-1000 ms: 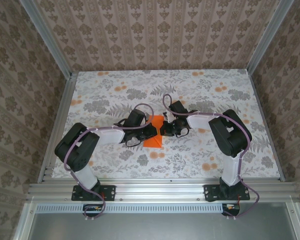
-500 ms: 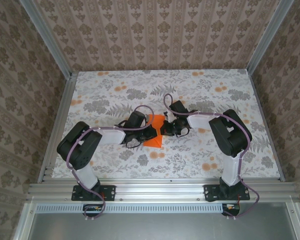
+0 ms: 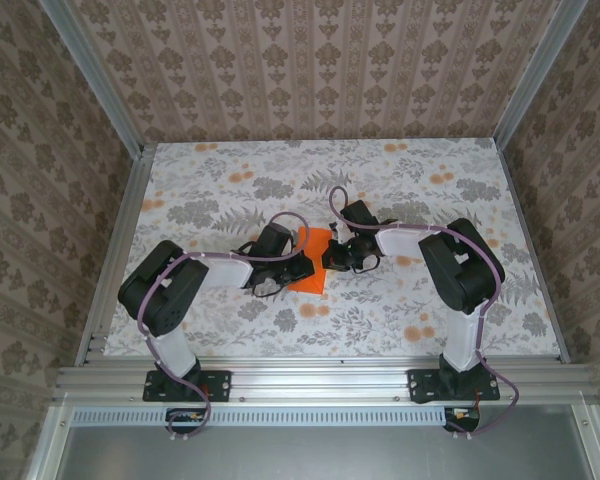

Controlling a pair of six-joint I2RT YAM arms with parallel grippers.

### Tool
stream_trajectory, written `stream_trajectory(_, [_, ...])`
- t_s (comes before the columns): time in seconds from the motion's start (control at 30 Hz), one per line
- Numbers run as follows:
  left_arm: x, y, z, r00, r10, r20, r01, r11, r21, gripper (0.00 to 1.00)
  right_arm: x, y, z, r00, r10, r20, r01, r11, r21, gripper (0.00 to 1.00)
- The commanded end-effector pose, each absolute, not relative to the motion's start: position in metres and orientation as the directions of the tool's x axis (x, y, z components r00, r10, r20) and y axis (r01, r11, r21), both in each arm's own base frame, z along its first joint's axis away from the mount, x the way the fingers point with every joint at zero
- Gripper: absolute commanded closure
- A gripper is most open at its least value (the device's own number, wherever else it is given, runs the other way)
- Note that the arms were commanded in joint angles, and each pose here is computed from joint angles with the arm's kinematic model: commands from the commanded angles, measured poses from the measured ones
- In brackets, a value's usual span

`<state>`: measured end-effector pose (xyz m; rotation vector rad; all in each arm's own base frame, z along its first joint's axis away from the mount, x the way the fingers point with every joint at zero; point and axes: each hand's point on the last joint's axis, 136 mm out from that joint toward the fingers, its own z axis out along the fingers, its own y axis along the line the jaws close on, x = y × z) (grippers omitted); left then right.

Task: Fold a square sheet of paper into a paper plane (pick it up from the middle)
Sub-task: Fold the triangle a second time at the center of the table.

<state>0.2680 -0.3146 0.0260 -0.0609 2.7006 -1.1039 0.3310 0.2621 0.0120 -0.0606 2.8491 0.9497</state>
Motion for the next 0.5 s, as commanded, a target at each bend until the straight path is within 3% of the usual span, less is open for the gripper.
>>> stream_trajectory(0.0, [0.262,-0.312,0.014,-0.981,-0.121,-0.153,0.018,0.725,-0.689,0.88,0.314,0.225,-0.035,-0.998,0.05,-0.047,0.024,0.895,0.445,0.96])
stream_trajectory(0.3, [0.257,-0.308,0.007,-0.985,-0.118,-0.128,-0.003,0.746,-0.665,0.9,0.318,0.226,-0.03,-0.997,0.051,-0.059,0.019,0.893,0.45,0.96])
stream_trajectory(0.47, [0.25,-0.301,-0.001,-0.99,-0.101,-0.101,-0.019,0.793,-0.609,0.92,0.329,0.235,-0.002,-0.993,0.053,-0.104,-0.005,0.872,0.489,0.88])
